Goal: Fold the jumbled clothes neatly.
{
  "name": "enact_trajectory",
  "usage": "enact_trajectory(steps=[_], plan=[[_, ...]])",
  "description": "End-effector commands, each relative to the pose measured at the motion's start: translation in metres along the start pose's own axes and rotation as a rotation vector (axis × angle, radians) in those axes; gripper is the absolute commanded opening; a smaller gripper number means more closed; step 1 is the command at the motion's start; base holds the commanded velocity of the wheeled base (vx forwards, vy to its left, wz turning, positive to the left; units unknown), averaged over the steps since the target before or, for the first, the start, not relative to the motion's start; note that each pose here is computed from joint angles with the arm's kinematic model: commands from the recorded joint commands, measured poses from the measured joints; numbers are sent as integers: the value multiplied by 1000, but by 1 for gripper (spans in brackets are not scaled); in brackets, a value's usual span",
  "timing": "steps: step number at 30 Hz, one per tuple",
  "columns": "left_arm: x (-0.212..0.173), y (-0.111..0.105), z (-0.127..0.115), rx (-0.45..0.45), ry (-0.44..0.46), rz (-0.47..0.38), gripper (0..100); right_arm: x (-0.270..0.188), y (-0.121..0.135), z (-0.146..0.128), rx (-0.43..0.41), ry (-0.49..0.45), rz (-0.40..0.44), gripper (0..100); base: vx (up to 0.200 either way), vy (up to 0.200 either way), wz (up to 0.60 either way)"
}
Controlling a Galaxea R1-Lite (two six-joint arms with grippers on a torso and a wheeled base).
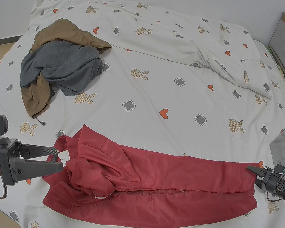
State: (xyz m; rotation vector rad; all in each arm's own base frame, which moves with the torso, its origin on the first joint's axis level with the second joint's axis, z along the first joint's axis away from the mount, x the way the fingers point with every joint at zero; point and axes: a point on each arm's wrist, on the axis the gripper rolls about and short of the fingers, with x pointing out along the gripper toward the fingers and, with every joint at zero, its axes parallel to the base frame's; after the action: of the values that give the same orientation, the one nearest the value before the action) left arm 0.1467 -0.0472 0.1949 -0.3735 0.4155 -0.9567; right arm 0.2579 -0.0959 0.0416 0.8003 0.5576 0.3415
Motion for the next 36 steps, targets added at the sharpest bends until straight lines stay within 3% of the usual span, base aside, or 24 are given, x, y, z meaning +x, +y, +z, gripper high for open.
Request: enact_trajectory(steps=[1,11,21,36], plan=[[2,1,-1,-4,7,-4,100,-4,-2,3,3,-19,-14,100,0,0,0],[2,1,-1,-6,10,-3,100,-3,-13,-2,21,-12,-39,100,0,0,0],[2,1,-1,-5,9,-5,100,-14,-26,6,19,-62,-78,100,0,0,0],[3,0,-3,-6,20,-17,100,30,-15,-20,15,109,-3,100,0,0,0]])
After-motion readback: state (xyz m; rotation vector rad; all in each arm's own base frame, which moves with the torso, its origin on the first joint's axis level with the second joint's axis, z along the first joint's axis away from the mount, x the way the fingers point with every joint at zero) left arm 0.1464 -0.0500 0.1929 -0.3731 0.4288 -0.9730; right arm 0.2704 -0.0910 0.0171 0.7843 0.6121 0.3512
